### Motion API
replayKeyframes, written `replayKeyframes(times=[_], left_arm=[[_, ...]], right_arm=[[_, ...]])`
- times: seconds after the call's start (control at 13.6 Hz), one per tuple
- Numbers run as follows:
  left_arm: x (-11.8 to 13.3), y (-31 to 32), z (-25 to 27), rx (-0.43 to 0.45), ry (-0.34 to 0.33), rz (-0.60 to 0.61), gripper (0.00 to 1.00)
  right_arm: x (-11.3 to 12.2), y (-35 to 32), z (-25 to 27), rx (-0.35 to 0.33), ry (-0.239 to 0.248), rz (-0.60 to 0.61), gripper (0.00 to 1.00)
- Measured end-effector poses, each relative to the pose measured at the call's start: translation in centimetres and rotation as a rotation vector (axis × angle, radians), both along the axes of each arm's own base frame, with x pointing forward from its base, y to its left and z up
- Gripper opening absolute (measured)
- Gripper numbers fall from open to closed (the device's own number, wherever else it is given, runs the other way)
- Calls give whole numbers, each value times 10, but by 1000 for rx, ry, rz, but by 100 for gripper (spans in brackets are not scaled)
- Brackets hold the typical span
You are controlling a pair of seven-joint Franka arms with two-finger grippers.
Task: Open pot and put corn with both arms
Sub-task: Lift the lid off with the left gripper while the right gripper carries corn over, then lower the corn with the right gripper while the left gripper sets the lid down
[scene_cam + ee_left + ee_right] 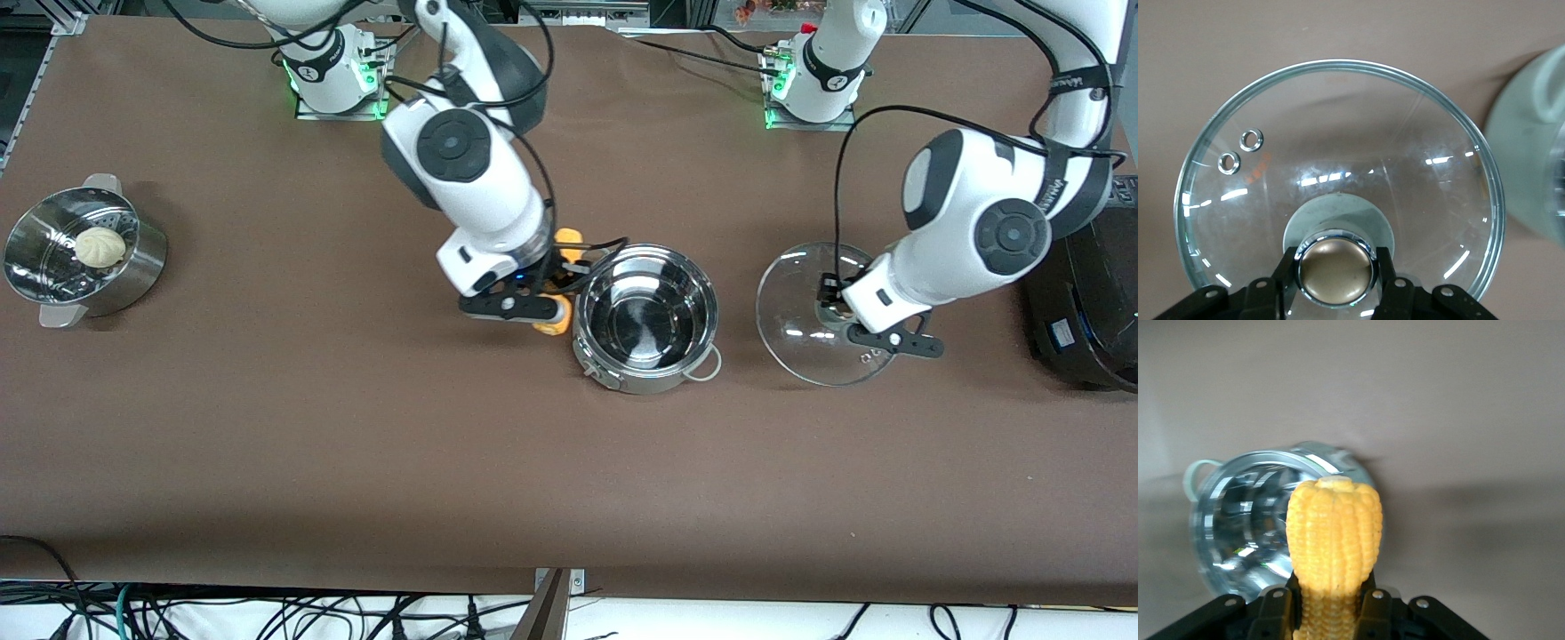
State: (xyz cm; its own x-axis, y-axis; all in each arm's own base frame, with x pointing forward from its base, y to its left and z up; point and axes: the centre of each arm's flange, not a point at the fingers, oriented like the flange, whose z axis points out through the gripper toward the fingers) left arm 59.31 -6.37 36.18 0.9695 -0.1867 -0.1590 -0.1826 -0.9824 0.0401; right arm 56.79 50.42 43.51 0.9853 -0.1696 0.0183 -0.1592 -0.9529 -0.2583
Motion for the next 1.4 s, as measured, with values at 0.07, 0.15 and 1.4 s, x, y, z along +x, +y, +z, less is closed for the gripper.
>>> replayKeyframes(times=[0.07, 0.15, 1.4], left_arm=[[-1, 22, -16, -2, -11, -16, 50], [-3, 42, -34, -2, -27, -34, 50], [-34, 87, -148, 8, 12, -58, 73]], right_arm=[[-6, 20, -6, 25, -26, -11, 34], [-11, 37, -14, 44, -59, -17, 34], [-16, 89, -119, 59, -202, 140, 34]])
